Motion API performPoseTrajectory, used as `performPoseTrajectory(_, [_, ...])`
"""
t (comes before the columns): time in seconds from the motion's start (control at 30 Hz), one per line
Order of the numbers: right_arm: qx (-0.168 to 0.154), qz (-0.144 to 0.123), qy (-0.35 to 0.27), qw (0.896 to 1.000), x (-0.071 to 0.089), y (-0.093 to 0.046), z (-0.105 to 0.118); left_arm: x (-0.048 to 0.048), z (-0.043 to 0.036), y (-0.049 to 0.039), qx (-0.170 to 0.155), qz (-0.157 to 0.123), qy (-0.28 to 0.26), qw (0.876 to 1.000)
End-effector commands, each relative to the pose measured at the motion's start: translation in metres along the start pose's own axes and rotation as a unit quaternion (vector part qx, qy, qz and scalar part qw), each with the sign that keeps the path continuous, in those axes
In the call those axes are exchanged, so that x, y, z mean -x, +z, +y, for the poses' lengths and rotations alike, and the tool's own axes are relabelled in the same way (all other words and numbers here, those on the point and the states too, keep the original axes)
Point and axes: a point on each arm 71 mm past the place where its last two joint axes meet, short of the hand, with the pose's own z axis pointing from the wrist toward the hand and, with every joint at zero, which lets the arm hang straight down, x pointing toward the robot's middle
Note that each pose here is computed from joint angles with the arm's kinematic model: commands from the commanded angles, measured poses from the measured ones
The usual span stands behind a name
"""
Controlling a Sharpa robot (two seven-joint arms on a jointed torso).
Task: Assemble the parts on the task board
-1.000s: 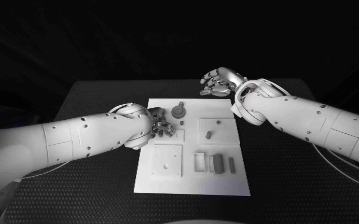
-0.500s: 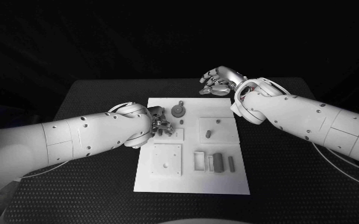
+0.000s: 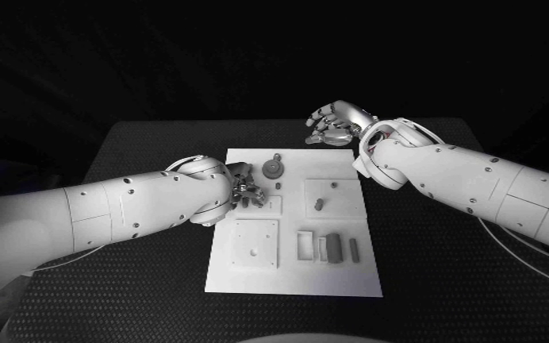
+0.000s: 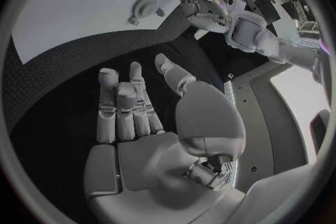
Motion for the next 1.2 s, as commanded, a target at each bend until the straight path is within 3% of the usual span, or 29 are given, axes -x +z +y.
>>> performPoseTrajectory(0.03, [0.005, 0.007, 0.001, 1.000, -0.0010, -0.0001, 0.0011, -0.0046, 0.0027, 0.0005, 0.008, 0.012, 0.018, 1.000])
performPoseTrajectory(0.93, [0.005, 0.008, 0.001, 1.000, -0.0009, 0.0000, 0.0008, -0.0031, 0.0073, 0.0010, 0.016, 0.010, 0.020, 1.000])
performPoseTrajectory(1.2, [0.006, 0.008, 0.001, 1.000, -0.0013, 0.0002, 0.0013, -0.0048, 0.0053, 0.0011, 0.014, 0.019, 0.024, 0.999])
